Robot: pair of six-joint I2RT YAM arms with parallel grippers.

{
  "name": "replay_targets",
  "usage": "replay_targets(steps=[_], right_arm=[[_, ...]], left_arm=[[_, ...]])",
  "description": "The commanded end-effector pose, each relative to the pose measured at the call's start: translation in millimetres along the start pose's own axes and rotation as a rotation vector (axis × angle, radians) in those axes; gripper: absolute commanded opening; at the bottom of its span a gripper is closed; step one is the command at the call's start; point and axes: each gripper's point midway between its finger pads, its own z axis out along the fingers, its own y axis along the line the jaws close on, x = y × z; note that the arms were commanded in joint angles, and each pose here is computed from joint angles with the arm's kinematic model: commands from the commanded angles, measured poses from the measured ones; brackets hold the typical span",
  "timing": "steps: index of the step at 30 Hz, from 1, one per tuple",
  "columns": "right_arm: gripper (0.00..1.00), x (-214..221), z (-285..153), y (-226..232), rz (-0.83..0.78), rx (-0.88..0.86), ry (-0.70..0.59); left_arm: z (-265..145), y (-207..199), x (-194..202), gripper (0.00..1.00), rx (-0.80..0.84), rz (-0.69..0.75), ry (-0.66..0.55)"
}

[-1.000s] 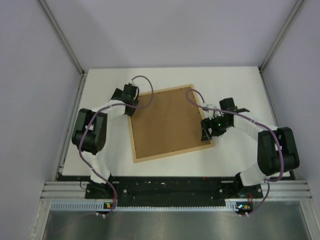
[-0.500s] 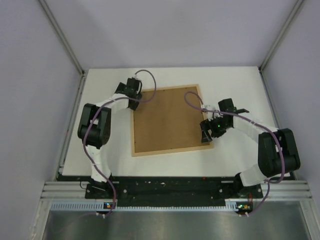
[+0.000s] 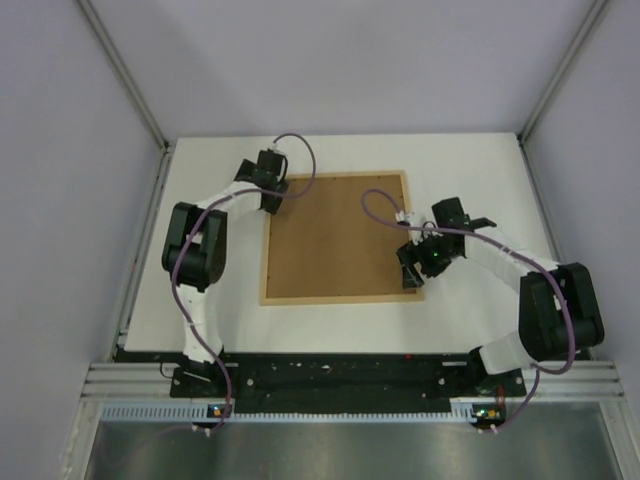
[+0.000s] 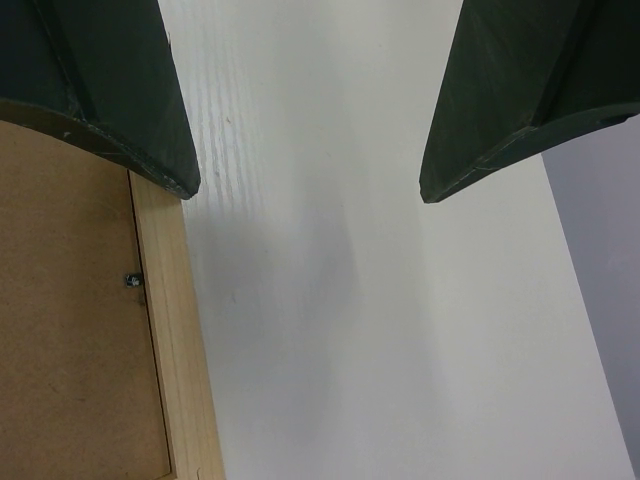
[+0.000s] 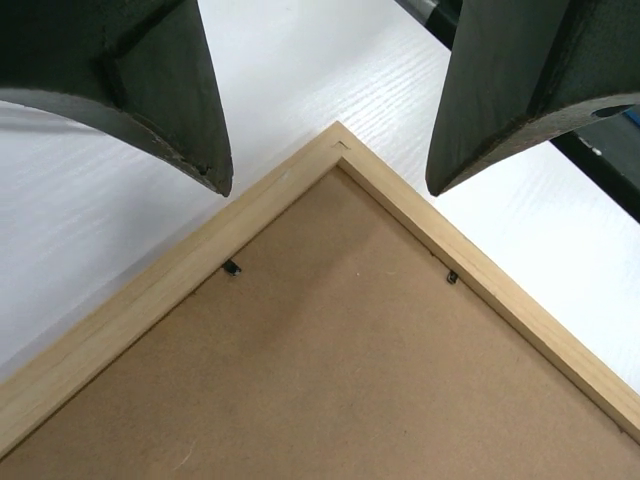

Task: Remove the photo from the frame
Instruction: Move the photo frame to the center of the board, then pick up the screwdriver from the center of the board.

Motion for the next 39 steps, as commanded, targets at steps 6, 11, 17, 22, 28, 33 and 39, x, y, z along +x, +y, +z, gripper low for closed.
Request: replay_targets(steps=[6,11,17,22,28,33,39], right_arm=[[0.92,-71,-115,-29,-0.411,0.396,-0.204],[0.96,-61,-145,-80,-0.606,0.575,-0.038],[0.94,-52,-164,-137,-0.777,0.664,0.186],[0.92,-53,-155,-162,-0.897,0.619,0.297],[0.89,-44,-126,-178,-1.023,0.5,0.392],[0.88,-40,-100,-186,-1.074,0.406,0.411],[0.86,-44,-76,-192,-1.12,0.343,0.389]], left_arm=[[-81,27,-29,0.99,0.115,-0.066,-0.177],[-139,52,-17,0.99,0.154,-0.075,-0.234],[-188,55,32,0.99,0.244,-0.056,-0.243],[-206,53,74,0.99,0.254,-0.054,-0.222],[-221,57,91,0.99,0.254,-0.098,-0.247],[-226,59,96,0.99,0.274,-0.129,-0.273],[-228,60,102,0.99,0.293,-0.154,-0.284]])
